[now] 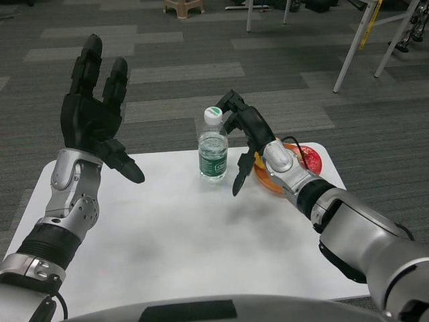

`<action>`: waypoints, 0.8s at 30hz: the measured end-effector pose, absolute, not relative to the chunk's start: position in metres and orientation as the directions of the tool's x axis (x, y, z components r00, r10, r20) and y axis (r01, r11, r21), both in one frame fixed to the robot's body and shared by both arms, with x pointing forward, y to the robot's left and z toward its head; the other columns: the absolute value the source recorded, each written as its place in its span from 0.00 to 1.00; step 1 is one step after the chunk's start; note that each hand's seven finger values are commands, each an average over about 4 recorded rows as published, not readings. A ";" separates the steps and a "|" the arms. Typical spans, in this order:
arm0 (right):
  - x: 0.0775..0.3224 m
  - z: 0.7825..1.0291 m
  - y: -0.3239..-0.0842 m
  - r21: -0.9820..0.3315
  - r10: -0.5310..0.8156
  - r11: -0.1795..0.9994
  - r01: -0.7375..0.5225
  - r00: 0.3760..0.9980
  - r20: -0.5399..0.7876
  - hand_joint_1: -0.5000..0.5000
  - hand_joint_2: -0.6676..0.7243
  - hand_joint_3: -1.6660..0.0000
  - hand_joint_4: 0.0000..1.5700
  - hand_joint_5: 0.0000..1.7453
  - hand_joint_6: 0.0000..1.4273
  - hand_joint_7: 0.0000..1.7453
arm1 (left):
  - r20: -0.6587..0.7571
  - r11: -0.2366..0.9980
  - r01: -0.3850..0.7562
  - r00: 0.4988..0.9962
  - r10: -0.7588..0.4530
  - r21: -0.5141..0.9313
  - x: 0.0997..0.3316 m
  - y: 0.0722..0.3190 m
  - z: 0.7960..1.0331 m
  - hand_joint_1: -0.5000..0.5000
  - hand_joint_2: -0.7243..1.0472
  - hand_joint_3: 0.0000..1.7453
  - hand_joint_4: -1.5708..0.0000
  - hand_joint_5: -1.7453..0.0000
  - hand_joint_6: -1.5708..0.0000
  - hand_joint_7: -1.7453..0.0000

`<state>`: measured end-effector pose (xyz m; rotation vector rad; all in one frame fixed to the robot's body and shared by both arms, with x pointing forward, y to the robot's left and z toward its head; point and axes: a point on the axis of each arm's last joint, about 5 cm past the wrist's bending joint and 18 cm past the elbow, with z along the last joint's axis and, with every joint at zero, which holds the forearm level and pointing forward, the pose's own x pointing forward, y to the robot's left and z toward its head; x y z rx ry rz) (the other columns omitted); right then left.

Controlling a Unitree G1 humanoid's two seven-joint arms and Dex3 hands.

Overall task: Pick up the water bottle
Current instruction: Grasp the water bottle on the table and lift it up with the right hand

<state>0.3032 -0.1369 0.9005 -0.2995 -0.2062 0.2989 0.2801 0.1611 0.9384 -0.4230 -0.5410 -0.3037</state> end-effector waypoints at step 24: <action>0.301 0.896 -0.136 -0.349 0.342 0.893 -0.283 0.932 0.118 0.04 0.86 1.00 0.00 0.00 0.00 0.20 | 0.552 0.870 0.386 0.817 -0.167 -0.307 0.280 0.161 0.938 0.02 0.00 0.05 1.00 1.00 1.00 1.00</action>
